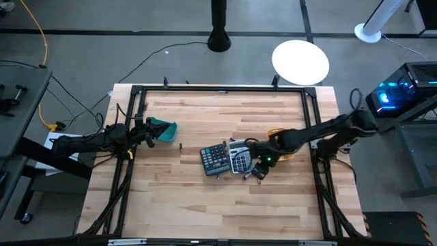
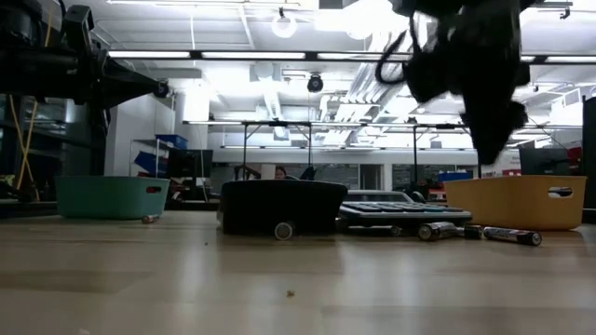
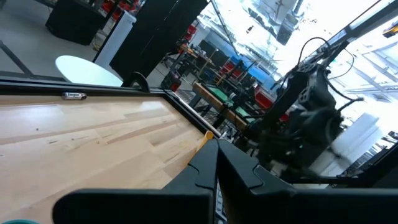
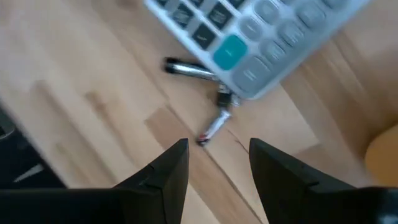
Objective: Sort batteries
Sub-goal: Put the silver battery into the blue bin, then move the blue bin to the top left of the table
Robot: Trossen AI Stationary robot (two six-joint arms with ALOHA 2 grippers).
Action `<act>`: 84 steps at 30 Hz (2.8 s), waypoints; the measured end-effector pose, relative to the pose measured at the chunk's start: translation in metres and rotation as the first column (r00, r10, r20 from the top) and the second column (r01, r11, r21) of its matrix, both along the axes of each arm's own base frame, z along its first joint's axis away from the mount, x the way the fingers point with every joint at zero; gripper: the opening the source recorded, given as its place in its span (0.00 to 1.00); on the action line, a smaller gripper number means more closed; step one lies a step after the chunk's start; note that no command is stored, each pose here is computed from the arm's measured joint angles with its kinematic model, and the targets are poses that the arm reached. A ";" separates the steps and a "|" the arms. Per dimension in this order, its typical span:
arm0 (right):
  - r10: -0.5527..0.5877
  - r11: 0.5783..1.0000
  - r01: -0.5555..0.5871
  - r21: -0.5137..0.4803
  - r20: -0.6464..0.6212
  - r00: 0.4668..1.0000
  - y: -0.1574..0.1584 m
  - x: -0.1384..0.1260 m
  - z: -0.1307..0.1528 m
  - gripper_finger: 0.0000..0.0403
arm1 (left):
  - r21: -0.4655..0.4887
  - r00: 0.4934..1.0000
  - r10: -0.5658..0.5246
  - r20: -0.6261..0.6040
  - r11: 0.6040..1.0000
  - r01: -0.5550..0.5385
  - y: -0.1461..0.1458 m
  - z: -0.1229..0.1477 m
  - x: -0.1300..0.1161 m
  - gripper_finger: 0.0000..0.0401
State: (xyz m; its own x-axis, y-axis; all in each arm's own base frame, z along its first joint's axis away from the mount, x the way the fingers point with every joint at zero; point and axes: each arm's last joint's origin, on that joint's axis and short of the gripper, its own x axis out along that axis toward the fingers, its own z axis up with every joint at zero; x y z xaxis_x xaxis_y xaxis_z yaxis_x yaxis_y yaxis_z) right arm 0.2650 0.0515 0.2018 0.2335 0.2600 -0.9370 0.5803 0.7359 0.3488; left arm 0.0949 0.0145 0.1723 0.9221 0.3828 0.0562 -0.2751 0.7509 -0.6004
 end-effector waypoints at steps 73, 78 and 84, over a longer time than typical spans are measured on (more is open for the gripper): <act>-0.092 0.964 0.260 -0.050 0.857 0.507 -0.151 0.311 0.003 0.40 | 0.000 1.000 0.000 0.000 1.000 0.000 0.000 0.000 0.000 0.00; -0.083 0.995 0.085 0.046 0.854 0.514 -0.167 0.305 0.007 0.54 | 0.000 1.000 -0.009 0.002 1.000 0.009 0.000 0.000 0.000 0.00; 0.143 0.987 -0.041 -0.153 0.744 0.653 -0.191 0.261 0.056 0.55 | 0.000 1.000 0.002 0.002 1.000 -0.002 0.000 0.000 0.000 0.00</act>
State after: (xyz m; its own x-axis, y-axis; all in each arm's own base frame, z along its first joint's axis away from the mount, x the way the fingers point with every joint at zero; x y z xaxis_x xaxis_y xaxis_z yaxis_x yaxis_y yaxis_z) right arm 0.5261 -0.1394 0.2583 0.8505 0.2253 -0.4754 0.0845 0.8335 0.5461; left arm 0.0948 0.0146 0.1725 0.9213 0.3846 0.0578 -0.2754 0.7502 -0.6011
